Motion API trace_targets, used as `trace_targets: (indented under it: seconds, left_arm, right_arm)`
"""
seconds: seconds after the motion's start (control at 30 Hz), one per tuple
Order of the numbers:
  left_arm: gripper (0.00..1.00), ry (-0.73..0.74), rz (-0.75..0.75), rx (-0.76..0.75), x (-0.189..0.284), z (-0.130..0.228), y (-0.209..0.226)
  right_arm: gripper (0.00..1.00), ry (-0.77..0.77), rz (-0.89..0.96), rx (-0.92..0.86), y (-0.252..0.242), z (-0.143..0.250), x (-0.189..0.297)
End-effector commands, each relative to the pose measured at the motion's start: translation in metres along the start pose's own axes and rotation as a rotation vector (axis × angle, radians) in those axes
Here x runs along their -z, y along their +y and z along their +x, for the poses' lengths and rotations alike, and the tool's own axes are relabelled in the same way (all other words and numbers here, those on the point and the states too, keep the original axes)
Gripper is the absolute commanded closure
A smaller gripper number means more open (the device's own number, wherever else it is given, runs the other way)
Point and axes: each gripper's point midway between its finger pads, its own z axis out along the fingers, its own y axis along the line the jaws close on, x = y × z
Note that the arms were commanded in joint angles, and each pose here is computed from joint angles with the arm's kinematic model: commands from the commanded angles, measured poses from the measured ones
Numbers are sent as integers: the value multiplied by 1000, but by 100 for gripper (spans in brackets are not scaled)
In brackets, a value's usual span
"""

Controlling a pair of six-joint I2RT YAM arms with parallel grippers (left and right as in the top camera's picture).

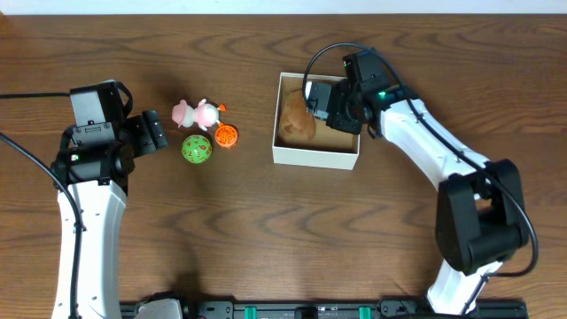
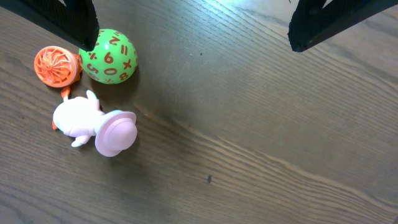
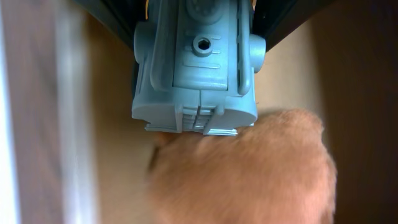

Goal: Pack container
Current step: 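Carry the truck left and lower it into the box, then open the right gripper and lift it back to the right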

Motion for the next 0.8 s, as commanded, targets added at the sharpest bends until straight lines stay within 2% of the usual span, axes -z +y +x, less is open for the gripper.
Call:
trace_targets:
  seconds: [0.0, 0.13, 0.17, 0.2, 0.23, 0.6, 0.77]
  left_arm:
    - [2, -16, -1, 0, 4, -7, 1]
    - [2, -16, -1, 0, 4, -7, 1]
    - [2, -16, -1, 0, 4, -7, 1]
    - [2, -16, -1, 0, 4, -7, 1]
    - [2, -16, -1, 0, 4, -7, 1]
    - [2, -16, -1, 0, 4, -7, 1]
    - [2, -16, -1, 0, 4, -7, 1]
  right_arm:
    - [83, 15, 14, 4, -7, 4, -2]
    - [61, 19, 33, 7, -10, 3, -1]
    - [50, 25, 45, 10, -12, 3, 0]
    - [34, 30, 57, 14, -14, 2, 2]
    - [1, 32, 69, 18, -16, 0, 4]
    - [1, -55, 250, 51, -44, -42, 71]
    - [1, -67, 336, -117, -61, -38, 100]
